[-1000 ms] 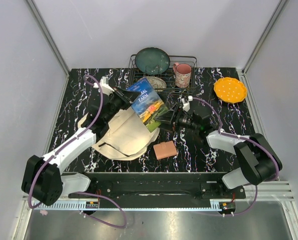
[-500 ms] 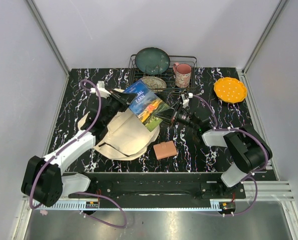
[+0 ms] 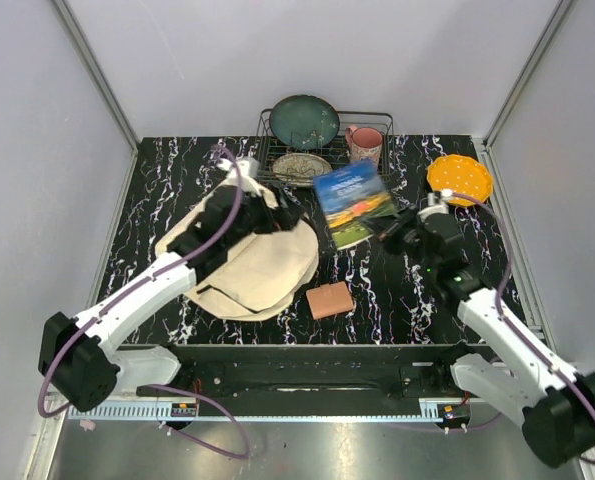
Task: Pack the student bag
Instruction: Pick up the book from the center of the board, then place the book in the student bag.
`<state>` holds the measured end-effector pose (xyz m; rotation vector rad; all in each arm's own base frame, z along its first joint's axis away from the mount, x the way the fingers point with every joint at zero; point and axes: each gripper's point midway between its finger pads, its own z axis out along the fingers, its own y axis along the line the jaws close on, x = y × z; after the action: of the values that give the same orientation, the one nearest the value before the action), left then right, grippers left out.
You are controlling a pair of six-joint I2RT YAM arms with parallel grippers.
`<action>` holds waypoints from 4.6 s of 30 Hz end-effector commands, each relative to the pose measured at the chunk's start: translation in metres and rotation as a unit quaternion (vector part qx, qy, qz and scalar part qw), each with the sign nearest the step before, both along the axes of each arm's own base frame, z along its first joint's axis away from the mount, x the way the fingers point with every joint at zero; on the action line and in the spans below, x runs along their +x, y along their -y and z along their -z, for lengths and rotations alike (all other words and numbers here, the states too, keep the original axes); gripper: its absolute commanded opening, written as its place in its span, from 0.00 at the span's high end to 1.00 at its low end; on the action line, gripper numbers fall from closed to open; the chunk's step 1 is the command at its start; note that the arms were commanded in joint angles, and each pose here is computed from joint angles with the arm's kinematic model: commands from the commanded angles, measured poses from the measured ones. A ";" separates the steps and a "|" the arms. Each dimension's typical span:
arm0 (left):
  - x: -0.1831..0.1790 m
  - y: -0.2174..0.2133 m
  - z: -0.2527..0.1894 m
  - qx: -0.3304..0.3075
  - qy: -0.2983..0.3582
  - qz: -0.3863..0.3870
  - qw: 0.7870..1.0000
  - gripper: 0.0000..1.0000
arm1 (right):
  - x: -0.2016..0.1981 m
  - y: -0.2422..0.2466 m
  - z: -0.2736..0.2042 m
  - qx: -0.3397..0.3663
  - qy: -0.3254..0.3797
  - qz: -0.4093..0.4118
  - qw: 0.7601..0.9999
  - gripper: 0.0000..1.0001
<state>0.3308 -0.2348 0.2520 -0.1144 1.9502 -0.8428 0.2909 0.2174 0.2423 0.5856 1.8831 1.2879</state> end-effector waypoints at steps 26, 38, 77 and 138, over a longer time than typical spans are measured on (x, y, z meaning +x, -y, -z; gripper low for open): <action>-0.040 0.041 0.143 0.545 -0.011 0.156 0.824 0.08 | 0.006 0.103 0.051 -0.111 -0.093 0.146 0.979 1.00; -0.040 0.041 0.119 0.521 0.014 0.144 0.841 0.64 | 0.007 0.095 0.054 -0.103 -0.096 0.125 0.982 0.99; -0.010 -0.021 -0.066 0.292 0.087 0.007 0.952 1.00 | -0.032 -0.101 0.032 -0.022 0.023 -0.302 0.953 1.00; -0.023 -0.042 -0.047 0.246 0.050 -0.026 0.968 0.46 | 0.025 -0.032 0.056 -0.280 0.006 -0.018 0.960 0.14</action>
<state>0.3060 -0.1945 0.2778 0.2237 2.0626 -0.2651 0.2951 0.3012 0.1700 0.1173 2.2134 0.8282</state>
